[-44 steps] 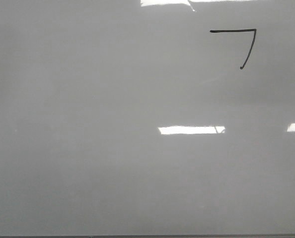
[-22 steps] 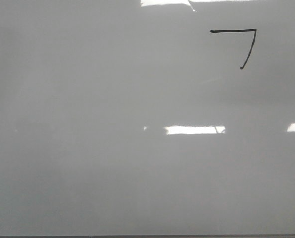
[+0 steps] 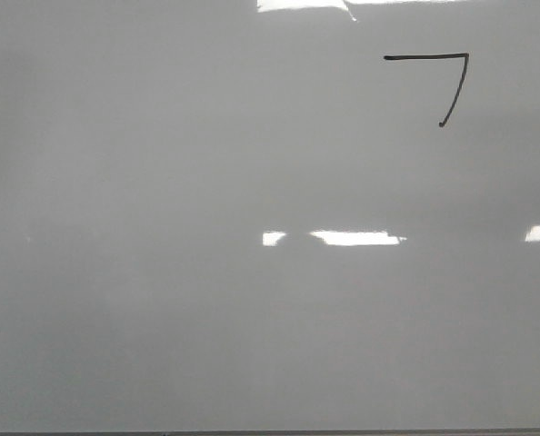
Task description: Write number 7 on whiteboard
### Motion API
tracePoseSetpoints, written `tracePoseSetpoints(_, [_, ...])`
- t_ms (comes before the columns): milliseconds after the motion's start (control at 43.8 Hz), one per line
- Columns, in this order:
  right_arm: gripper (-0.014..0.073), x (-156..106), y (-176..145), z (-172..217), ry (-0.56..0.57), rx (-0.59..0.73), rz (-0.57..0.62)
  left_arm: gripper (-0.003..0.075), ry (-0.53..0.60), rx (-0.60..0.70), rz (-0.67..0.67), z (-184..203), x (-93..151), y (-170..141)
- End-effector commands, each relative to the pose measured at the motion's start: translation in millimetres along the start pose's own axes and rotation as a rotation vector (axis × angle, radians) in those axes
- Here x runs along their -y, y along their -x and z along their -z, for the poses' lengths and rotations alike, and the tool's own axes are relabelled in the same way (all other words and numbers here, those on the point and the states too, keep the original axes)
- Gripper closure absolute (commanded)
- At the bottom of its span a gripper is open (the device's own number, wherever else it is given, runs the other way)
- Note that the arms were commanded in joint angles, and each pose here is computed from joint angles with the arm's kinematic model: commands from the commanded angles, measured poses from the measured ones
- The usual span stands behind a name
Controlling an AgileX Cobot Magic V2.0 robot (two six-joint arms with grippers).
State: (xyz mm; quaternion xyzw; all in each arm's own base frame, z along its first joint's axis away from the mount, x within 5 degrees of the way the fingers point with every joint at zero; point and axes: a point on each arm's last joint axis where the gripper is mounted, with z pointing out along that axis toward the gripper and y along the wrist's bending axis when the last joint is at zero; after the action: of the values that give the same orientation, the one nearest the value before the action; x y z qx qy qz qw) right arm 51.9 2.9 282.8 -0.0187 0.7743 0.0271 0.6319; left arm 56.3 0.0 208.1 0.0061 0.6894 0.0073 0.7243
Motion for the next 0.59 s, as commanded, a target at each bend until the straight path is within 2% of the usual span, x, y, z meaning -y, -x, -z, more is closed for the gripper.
tracePoseSetpoints(0, [0.0663, 2, -10, -1, -0.045, 0.206, 0.012, 0.0741, 0.002, 0.105, 0.012, 2, 0, 8])
tracePoseSetpoints(137, [0.0663, 5, -36, -5, -0.091, 0.296, 0.012, 0.0741, 0.002, 0.105, 0.012, 2, 0, 8])
tracePoseSetpoints(297, [0.0663, 7, -58, -11, -0.130, 0.331, 0.012, 0.0741, 0.002, 0.105, 0.012, 2, 0, 8])
tracePoseSetpoints(571, [0.0663, 7, -70, -16, -0.116, 0.342, 0.011, 0.0741, 0.002, 0.105, 0.012, 2, 0, 8])
